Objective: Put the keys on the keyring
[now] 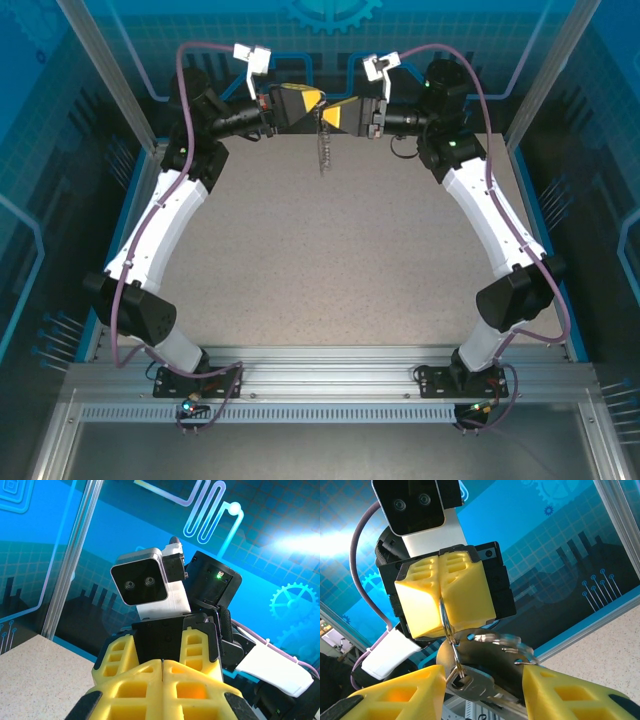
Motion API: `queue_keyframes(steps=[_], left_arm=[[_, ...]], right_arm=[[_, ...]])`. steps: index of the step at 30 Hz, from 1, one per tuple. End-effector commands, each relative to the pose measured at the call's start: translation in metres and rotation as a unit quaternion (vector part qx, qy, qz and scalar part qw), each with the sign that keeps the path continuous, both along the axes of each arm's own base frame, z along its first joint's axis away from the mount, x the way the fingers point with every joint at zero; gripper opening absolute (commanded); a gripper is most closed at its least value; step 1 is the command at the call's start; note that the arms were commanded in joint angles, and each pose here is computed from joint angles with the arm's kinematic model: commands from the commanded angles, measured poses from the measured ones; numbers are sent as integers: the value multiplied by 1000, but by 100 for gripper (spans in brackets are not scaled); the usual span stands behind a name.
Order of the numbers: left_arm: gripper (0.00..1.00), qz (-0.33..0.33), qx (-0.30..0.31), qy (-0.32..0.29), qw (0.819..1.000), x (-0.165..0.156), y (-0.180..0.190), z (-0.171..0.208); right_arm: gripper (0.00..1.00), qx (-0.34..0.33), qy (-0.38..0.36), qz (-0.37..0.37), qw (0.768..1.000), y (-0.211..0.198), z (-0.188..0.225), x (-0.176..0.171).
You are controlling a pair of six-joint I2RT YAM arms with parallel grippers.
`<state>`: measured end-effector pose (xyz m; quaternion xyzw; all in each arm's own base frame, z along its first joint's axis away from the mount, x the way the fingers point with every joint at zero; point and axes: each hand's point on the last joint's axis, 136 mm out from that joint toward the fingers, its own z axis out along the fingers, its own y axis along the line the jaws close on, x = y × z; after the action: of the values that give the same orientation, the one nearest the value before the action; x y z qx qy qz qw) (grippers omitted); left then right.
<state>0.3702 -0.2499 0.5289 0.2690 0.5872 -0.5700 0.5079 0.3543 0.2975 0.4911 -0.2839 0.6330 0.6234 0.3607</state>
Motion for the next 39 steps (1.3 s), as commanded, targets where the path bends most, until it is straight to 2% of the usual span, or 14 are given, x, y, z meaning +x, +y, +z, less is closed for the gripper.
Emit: queue_keyframes(steps=[1, 4, 9, 14, 23, 33, 39], left_arm=[[0, 8, -15, -30, 999, -12, 6, 19], [0, 11, -16, -29, 999, -11, 7, 19], [0, 18, -18, -28, 999, -10, 8, 19], [0, 31, -25, -31, 999, -7, 10, 20], [0, 41, -43, -35, 998, -7, 14, 24], [0, 46, -49, -28, 997, -6, 14, 17], [0, 55, -53, -22, 997, -3, 16, 14]], right_arm=[[44, 11, -23, 10, 1000, 4, 17, -17], [39, 11, -22, 13, 1000, 6, 16, -17], [16, 11, -21, 16, 1000, 8, 17, -17], [0, 7, -16, 16, 1000, 8, 13, -17], [0, 2, -3, 21, 1000, 14, 5, -14], [0, -9, -1, 56, 998, 42, 5, -13], [3, -22, 14, 39, 999, 36, -6, -6]])
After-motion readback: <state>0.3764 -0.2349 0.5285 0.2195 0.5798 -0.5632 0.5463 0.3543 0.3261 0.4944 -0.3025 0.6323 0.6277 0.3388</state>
